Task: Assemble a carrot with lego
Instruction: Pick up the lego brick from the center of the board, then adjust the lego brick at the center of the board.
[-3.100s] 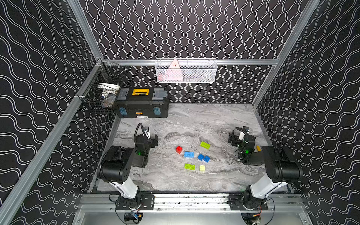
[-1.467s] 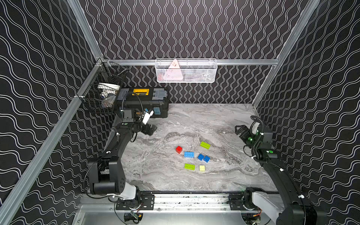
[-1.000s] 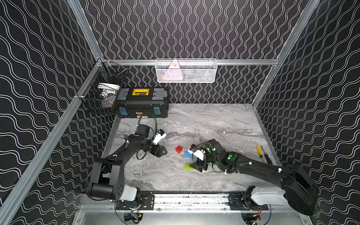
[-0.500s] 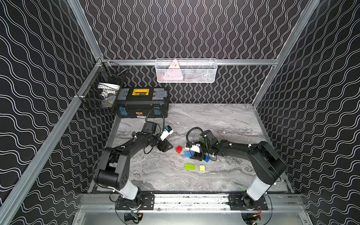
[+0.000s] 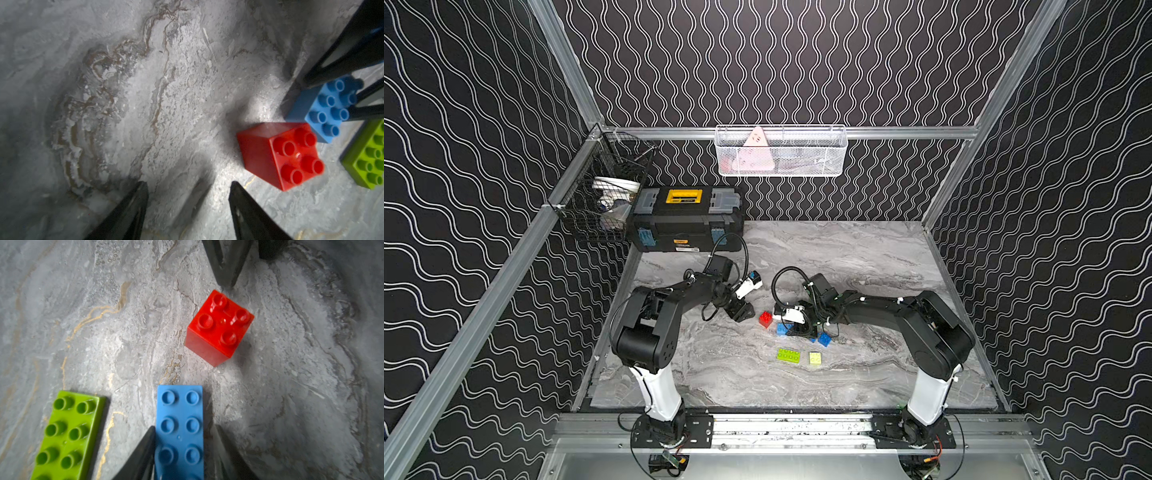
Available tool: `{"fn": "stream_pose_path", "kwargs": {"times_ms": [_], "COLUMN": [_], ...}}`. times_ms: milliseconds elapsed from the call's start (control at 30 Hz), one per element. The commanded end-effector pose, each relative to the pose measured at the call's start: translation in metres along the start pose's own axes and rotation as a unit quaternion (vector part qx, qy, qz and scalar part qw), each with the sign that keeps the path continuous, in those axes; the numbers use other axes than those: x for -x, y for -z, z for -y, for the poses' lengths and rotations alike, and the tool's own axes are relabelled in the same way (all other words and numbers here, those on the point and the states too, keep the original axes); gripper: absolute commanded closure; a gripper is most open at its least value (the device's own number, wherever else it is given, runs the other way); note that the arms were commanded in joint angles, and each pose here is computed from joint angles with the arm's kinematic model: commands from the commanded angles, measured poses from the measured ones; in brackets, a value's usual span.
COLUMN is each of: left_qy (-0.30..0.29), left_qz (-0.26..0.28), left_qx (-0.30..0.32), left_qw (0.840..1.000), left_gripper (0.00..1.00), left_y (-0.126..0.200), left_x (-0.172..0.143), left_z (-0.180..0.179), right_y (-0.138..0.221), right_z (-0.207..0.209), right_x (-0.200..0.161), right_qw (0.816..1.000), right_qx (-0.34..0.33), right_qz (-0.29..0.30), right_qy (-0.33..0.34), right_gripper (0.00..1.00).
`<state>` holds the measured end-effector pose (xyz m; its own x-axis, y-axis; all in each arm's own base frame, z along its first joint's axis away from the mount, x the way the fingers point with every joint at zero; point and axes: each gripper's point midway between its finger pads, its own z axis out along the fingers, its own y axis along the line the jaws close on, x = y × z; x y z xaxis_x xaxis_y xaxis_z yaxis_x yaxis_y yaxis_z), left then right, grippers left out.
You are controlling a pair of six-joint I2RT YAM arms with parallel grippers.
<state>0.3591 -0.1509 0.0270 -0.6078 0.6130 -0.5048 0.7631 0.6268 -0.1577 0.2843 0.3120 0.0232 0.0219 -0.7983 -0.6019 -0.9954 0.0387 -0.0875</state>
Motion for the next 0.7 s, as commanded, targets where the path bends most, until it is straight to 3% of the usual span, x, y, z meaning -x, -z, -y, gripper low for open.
{"fn": "stream_pose_path", "kwargs": {"times_ms": [0, 200, 433, 567, 667], "left_qy": [-0.001, -0.011, -0.016, 0.007, 0.076], "left_qz": [-0.002, 0.000, 0.005, 0.021, 0.058], "left_qx": [-0.012, -0.018, -0.035, -0.034, -0.038], "left_qw": [1.000, 1.000, 0.999, 0.999, 0.995], "left_gripper": [0.31, 0.30, 0.28, 0.24, 0.24], "left_y": [-0.004, -0.010, -0.014, -0.007, 0.018], "left_x": [0.002, 0.008, 0.011, 0.015, 0.021], "left_z": [0.007, 0.021, 0.041, 0.044, 0.020], "right_y": [0.000, 0.030, 0.073, 0.066, 0.049], "right_z": [-0.005, -0.003, -0.003, -0.002, -0.001], "right_x": [-0.001, 0.012, 0.023, 0.037, 0.050], "right_qw": [1.000, 0.999, 0.996, 0.992, 0.993], "right_qx": [0.014, -0.019, -0.056, -0.060, -0.056], "right_qz": [-0.005, 0.032, 0.066, 0.084, 0.076], "right_qy": [0.010, 0.009, -0.037, -0.071, -0.071], "right_gripper": [0.64, 0.79, 0.79, 0.79, 0.80]}}
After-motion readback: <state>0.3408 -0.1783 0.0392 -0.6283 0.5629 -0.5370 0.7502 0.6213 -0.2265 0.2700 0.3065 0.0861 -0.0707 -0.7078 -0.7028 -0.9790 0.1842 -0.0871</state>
